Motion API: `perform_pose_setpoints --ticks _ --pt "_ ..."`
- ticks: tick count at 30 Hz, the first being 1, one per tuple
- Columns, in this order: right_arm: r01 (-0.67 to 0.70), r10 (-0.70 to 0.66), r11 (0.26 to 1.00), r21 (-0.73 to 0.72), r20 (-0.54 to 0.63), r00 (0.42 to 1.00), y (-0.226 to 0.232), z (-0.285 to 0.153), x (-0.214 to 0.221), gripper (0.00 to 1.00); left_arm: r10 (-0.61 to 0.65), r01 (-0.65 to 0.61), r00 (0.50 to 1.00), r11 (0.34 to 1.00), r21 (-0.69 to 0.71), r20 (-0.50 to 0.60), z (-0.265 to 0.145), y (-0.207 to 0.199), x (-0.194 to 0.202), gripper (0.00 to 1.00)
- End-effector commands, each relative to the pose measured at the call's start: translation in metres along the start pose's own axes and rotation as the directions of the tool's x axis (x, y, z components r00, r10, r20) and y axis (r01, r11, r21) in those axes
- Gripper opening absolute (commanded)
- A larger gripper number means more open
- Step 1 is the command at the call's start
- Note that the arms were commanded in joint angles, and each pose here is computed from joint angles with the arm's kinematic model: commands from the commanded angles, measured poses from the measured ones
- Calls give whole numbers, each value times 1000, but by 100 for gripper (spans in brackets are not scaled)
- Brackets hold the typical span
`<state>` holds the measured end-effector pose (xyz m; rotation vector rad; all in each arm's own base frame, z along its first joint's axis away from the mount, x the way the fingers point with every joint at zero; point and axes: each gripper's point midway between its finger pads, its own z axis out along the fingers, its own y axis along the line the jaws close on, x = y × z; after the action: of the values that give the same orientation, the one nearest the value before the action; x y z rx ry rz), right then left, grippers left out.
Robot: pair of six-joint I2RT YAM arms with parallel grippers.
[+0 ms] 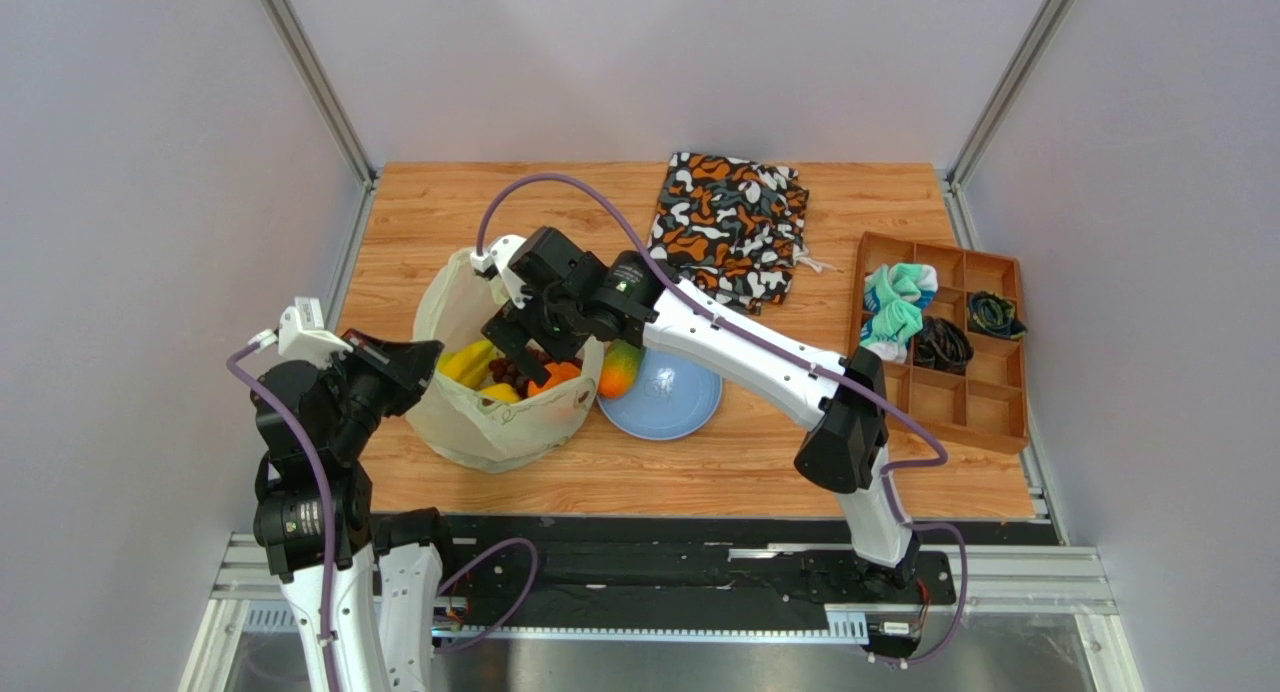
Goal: Place the fruits into the plastic bag
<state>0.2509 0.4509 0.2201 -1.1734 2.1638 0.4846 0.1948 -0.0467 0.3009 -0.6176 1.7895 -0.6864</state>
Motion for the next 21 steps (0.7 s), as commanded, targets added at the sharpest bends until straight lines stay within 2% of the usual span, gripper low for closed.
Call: perform_pose_setpoints --ticks 1,8,14,18,19,21 --pt "19 -14 999 -50 98 995 11 -23 -25 91 8 -8 1000 1000 18 3 -2 -3 1 0" --pt "13 0 998 -64 204 979 12 -49 -46 90 10 -10 1000 1000 17 6 -3 -3 0 0" --pt "-59 75 997 -58 339 938 -5 -97 -72 90 18 -18 1000 1000 1 16 -4 -2 -2 0" --pt "-209 225 974 -82 396 890 -41 -122 -68 89 19 -18 1000 1000 -5 20 -5 -1 -2 0" --pt "-298 305 951 -83 410 859 -63 -127 -59 89 17 -17 1000 1000 -8 16 -4 0 -2 0" --pt "-388 391 916 -98 422 818 -85 -130 -48 88 16 -16 1000 1000 -5 18 -4 0 -2 0"
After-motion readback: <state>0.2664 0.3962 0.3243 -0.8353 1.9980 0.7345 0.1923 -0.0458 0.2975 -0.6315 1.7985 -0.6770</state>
